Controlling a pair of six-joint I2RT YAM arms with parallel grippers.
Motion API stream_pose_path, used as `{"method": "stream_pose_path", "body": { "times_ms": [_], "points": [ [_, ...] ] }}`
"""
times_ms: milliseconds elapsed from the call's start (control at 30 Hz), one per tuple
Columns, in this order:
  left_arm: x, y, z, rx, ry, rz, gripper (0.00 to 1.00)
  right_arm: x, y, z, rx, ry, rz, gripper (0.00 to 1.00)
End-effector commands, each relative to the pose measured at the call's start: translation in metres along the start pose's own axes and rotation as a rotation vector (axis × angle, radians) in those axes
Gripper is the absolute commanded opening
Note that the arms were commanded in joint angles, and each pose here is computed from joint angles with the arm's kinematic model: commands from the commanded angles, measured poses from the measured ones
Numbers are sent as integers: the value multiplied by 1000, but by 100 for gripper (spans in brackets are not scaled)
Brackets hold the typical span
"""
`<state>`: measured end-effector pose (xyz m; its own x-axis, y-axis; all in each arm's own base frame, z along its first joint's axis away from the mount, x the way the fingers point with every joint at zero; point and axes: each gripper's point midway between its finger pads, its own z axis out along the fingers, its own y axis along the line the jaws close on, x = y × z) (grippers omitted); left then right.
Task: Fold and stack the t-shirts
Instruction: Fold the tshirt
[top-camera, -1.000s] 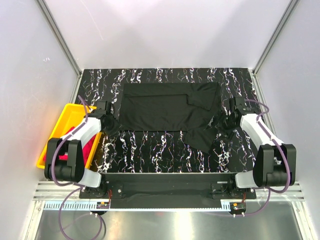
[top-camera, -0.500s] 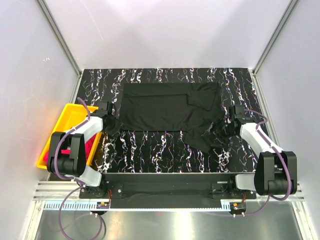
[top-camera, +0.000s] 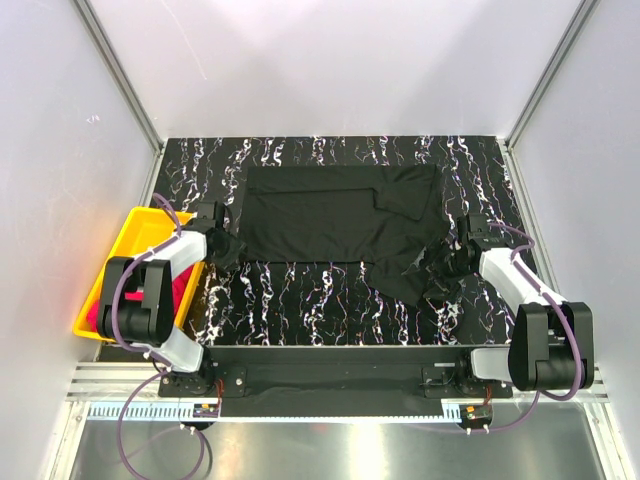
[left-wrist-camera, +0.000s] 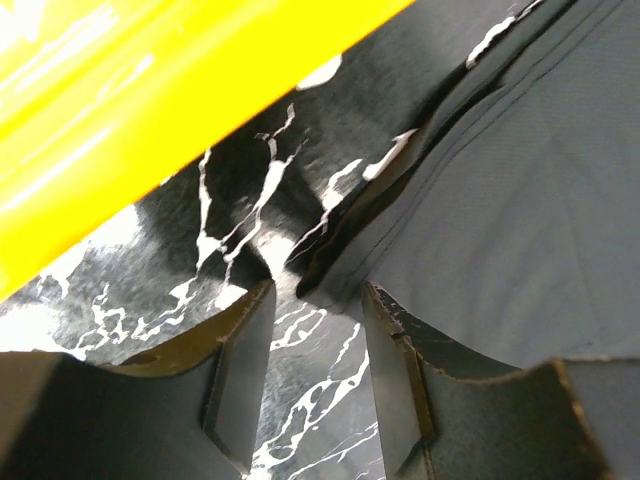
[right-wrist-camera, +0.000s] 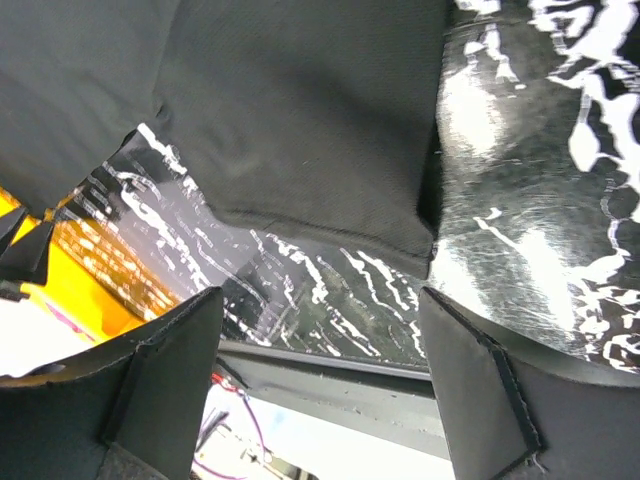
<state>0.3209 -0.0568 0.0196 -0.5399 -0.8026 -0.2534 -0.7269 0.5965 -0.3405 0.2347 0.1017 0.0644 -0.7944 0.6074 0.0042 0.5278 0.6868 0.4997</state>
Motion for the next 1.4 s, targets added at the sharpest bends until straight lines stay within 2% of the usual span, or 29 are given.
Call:
{"method": "stream_pose_path", "body": {
  "times_ms": [0, 67, 100, 133, 167, 233, 333, 433, 500, 600, 800, 1000, 1133, 1200, 1233, 1267, 1367],
  "points": [
    [-11, -4, 7, -4, -36, -22, 46, -7, -6, 0, 36, -46, 39, 85],
    [-12, -3, 10, -18, -37, -23, 41, -6, -14, 4, 77, -40, 67, 82],
    [-13, -5, 11, -15, -39, -21, 34, -5, -16, 6, 84, -31, 75, 78],
    [-13, -5, 11, -17, -39, -10, 19, -4, -18, 8, 93, -26, 78, 78],
    [-14, -7, 12, -17, -39, -3, 15, -3, -22, 11, 108, -17, 88, 77],
    [-15, -9, 12, -13, -35, 5, 10, -6, -30, 14, 148, -32, 83, 71],
    [-16, -10, 10, -4, -37, 8, 8, -11, -39, 20, 181, -51, 74, 63],
    [-13, -8, 9, -4, -32, 21, 6, -14, -42, 27, 195, -41, 68, 60],
    [-11, -5, 9, -7, -24, 31, 0, -16, -43, 30, 196, -41, 56, 57],
    [-9, -5, 7, 2, -17, 49, 0, -15, -40, 32, 178, -26, 39, 52],
    [-10, -5, 3, 13, -24, 87, 0, -2, -47, 36, 172, -1, 88, 52],
    [-9, -9, 1, 38, -10, 127, 0, -12, -47, 43, 180, -41, 109, 51],
    [-6, -8, 3, 42, 4, 161, 0, -20, -46, 45, 182, -69, 103, 37],
    [-2, -11, 1, 66, 23, 183, 0, -23, -44, 45, 178, -76, 106, 25],
    [-3, -11, 0, 70, 20, 189, 0, -23, -45, 45, 180, -77, 109, 25],
    [-3, -12, -1, 73, 16, 197, 0, -23, -45, 45, 180, -79, 110, 14],
    [-5, -14, -6, 89, 8, 221, 0, -21, -44, 43, 175, -79, 103, 1]
  ]
}}
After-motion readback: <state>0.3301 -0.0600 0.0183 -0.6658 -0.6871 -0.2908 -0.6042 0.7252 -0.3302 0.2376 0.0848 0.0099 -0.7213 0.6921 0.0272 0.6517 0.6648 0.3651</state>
